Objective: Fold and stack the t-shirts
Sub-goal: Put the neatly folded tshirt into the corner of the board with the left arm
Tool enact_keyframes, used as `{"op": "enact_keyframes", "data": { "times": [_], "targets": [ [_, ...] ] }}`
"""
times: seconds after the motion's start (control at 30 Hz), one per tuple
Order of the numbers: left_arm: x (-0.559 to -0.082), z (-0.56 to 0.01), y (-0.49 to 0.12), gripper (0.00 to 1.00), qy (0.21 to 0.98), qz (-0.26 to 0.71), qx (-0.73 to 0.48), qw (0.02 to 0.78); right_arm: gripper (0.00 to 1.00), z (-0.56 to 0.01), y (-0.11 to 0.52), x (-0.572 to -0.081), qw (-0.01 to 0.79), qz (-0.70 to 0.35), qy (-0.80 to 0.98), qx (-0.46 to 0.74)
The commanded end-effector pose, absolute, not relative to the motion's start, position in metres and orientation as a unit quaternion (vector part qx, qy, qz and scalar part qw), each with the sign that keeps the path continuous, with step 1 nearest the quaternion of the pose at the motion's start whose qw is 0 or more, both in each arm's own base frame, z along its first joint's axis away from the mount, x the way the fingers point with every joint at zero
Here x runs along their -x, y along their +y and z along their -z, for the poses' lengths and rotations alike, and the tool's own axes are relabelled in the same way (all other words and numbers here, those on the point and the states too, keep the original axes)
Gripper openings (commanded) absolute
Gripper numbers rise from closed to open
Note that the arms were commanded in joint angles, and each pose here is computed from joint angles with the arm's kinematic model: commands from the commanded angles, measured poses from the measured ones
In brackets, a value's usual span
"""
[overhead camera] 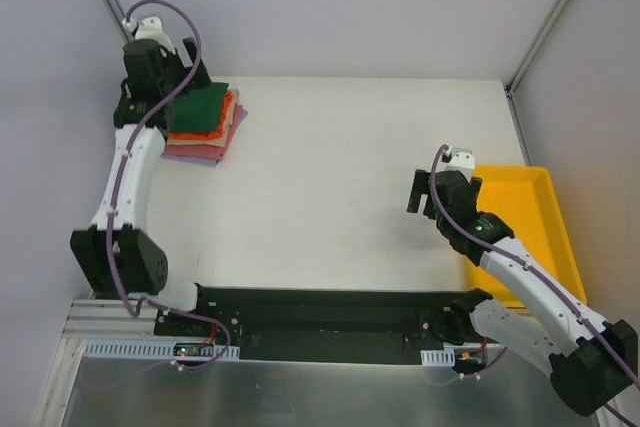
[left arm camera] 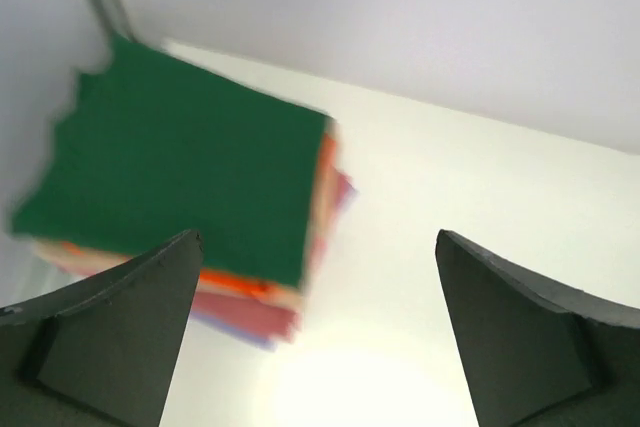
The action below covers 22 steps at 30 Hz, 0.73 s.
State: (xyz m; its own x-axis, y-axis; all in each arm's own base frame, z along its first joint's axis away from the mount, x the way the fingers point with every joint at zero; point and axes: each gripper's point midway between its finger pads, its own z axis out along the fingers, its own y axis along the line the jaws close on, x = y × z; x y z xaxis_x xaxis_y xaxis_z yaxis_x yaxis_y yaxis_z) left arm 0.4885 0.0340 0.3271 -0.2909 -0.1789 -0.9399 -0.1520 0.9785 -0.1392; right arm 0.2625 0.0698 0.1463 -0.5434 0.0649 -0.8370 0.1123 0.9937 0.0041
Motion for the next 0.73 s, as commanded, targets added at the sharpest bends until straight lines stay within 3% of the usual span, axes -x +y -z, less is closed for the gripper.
{"op": "enact_keyframes", "data": {
  "times": [0.0, 0.13, 0.27, 0.7],
  "targets": [
    [-0.414, -0.286, -0.057, 0.99, 0.823, 0.122, 0.135, 0.538, 0.96, -0.143, 0.081, -0.267, 0.466, -0.023, 0.881, -0.074],
    [-0.343, -0.229, -0.109, 0.99, 0.850, 0.124, 0.092, 0.503, 0.96, -0.142, 0.077, -0.267, 0.469, -0.024, 0.880, -0.078],
    [-0.285, -0.163, -0.115, 0.99, 0.871, 0.148, 0.116, 0.454, 0.96, -0.140, 0.076, -0.264, 0.479, -0.029, 0.875, -0.071],
    [-0.248, -0.165, -0.095, 0.99, 0.853, 0.158, 0.142, 0.478, 0.96, -0.143, 0.064, -0.261, 0.543, -0.039, 0.834, -0.087]
  ]
}}
